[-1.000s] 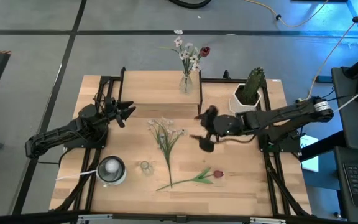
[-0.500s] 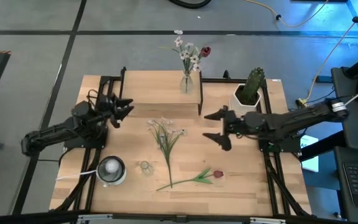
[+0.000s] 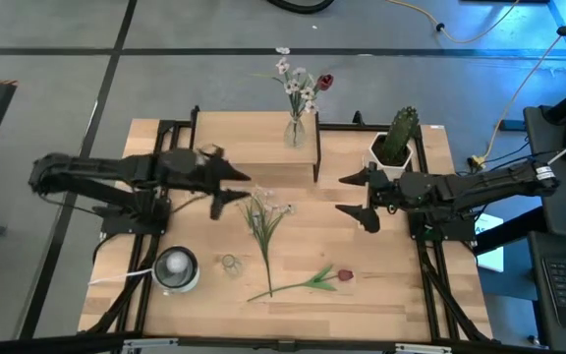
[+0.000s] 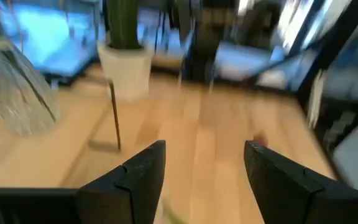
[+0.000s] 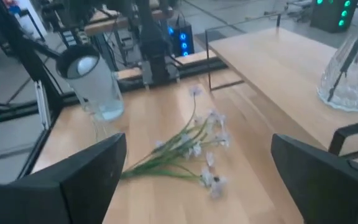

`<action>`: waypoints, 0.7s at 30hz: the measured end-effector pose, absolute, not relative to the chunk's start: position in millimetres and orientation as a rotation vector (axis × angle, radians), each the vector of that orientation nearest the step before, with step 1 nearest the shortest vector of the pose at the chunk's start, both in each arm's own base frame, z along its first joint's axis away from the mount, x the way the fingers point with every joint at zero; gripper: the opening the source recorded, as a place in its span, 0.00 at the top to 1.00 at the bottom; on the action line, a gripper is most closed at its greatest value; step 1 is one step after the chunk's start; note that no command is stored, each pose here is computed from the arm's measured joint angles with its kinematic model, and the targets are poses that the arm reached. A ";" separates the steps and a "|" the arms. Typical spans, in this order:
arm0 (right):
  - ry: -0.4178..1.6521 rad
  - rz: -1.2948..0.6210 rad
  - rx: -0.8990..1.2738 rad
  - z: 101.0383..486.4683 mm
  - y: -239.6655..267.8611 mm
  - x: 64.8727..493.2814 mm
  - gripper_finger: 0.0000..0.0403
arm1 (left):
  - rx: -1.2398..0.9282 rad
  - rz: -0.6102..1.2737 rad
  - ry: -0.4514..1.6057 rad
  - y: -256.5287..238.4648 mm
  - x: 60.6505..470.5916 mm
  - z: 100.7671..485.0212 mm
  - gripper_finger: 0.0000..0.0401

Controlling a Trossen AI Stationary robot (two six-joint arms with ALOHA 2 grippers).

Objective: Pick and place flowers into a vace then onto a shelf
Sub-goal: Put the white flowers into the transparent vase

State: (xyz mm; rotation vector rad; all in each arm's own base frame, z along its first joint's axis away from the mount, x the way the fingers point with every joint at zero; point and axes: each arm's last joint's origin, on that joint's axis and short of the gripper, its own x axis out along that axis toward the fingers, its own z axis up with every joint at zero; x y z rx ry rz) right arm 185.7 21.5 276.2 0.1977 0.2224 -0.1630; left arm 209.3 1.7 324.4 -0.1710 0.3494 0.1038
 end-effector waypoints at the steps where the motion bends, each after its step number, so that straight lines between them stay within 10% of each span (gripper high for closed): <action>1: 0.231 -0.164 0.193 275.5 21.5 185.3 0.01 | -0.168 0.121 0.400 -3.6 217.5 328.9 0.48; 21: 0.452 -0.010 -0.004 257.1 24.4 178.5 0.01 | -0.660 0.499 0.983 -75.9 341.3 256.7 0.48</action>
